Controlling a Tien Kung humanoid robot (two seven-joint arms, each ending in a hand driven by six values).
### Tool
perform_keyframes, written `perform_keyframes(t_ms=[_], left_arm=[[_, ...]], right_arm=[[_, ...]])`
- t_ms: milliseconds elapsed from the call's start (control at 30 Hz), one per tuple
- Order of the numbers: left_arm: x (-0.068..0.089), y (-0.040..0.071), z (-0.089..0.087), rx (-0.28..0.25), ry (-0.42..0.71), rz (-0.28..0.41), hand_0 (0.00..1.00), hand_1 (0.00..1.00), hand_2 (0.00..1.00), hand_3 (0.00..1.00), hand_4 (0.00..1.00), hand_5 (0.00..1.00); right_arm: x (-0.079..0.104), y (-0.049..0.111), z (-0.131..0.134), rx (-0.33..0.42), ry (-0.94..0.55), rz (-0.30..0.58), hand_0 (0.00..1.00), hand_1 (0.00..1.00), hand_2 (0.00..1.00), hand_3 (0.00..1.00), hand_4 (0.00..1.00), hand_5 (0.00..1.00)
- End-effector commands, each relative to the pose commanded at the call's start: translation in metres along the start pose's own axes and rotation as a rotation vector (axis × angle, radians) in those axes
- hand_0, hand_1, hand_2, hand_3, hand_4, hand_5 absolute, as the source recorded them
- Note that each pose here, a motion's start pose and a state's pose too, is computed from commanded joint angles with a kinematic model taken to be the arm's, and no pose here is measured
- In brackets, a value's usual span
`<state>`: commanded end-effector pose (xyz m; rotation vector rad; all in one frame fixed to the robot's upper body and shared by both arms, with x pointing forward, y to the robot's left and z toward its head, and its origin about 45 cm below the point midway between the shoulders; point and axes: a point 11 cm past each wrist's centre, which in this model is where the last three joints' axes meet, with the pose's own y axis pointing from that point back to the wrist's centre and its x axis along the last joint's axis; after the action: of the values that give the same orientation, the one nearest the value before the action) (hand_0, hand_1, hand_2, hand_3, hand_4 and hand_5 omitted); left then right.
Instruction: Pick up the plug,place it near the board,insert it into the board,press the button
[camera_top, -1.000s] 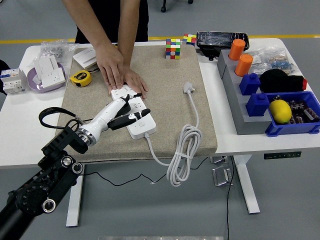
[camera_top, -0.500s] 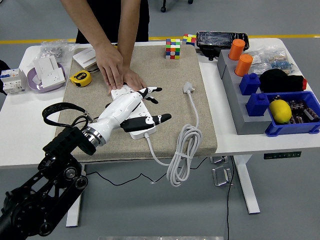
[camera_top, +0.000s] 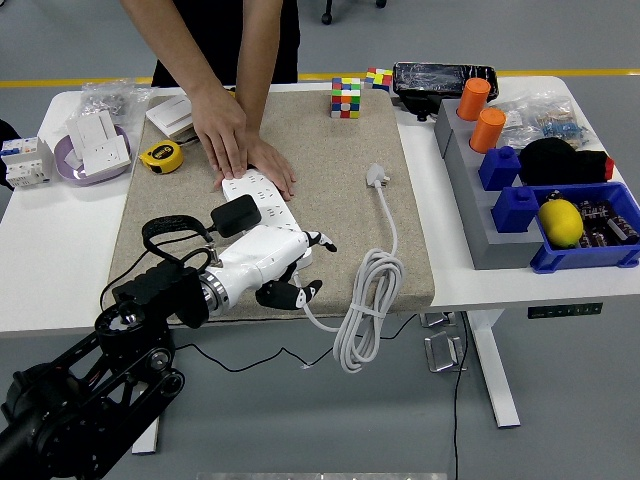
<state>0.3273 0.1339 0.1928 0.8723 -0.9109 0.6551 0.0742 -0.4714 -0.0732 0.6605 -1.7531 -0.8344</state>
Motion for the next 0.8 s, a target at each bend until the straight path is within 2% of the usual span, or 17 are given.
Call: perform_keyframes(t_ms=[100,133,333,500,800], left_arm=[[-0.004,-0.006,-0.011,0.022,0.009,-0.009,0.163,0.037,0.146,0.922,0.504,0.022],[-0.005,-0.008,-0.015,0.029,0.013,-0.011,0.163,0.033,0.145,0.975,0.533,0.002],[-0.012,-0.014,-0.037,0.063,0.037,-0.012,0.164,0.032,0.145,0.98,0.54,0.002],[-0.015,-0.015,-0.052,0.094,0.061,-0.011,0.164,0.032,0.145,0.98,0.54,0.002],[-0.018,-0.013,-0.07,0.132,0.074,-0.035,0.164,0.031,0.145,0.951,0.544,0.002]], right_arm=[[0.0,0.0,-0.001,0.001,-0.001,0.0,0.817,0.791,0.753,0.756,0.998,0.998],[-0.001,0.0,-0.001,0.002,-0.002,-0.001,0.817,0.791,0.753,0.756,0.998,0.998],[0.0,0.0,-0.001,0.001,-0.001,0.001,0.818,0.791,0.753,0.756,0.998,0.998],[0.001,0.0,0.0,-0.001,0.001,0.001,0.818,0.791,0.753,0.756,0.998,0.998],[0.0,0.0,0.0,0.001,0.001,0.001,0.818,0.791,0.753,0.756,0.998,0.998]])
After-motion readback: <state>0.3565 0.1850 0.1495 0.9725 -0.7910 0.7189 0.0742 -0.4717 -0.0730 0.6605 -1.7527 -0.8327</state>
